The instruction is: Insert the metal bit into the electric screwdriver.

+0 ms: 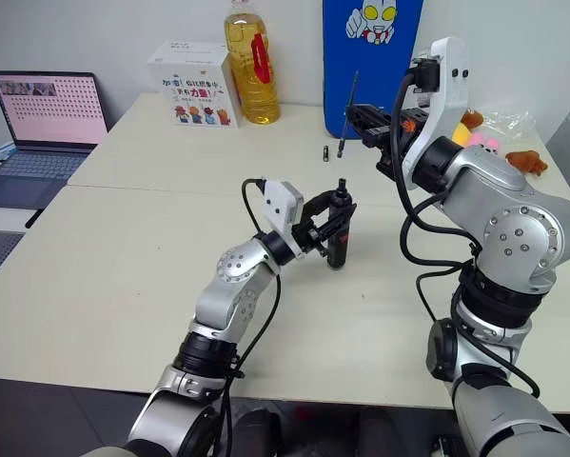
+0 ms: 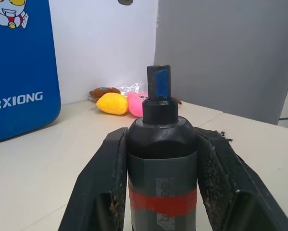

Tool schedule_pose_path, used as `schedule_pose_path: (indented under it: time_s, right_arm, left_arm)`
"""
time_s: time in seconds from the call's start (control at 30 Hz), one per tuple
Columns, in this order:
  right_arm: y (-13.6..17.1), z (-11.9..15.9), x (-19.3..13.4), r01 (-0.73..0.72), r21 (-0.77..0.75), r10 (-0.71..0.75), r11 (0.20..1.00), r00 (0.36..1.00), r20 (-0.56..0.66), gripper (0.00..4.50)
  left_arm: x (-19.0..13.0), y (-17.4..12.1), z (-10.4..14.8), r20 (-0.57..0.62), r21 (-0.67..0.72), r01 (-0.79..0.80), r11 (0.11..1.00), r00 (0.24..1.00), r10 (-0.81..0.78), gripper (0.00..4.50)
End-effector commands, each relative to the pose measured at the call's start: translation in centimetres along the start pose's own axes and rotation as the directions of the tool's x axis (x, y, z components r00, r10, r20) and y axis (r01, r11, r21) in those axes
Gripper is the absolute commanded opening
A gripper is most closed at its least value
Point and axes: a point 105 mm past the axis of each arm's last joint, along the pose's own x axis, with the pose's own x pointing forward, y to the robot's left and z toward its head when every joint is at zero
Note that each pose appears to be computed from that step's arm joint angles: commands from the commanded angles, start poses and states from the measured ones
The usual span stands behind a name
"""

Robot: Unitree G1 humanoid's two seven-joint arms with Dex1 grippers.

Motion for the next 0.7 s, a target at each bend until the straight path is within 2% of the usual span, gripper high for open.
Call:
schedule_pose_path:
  time_s: [0.03,0.7]
  right_arm:
    - [1.0,1.3,-0.5,-0.023,-0.048,0.025,0.999,0.999,0.035,0.02]
    - [1.3,0.0,-1.0,0.003,-0.054,-0.004,0.999,1.0,-0.02,0.02]
  left_arm:
    - [0.6,-0.3,1.8,0.07,0.043,-0.001,0.999,0.998,-0.002,1.67]
    - [0.7,0.3,1.1,0.048,0.029,-0.046,0.999,0.998,0.045,1.67]
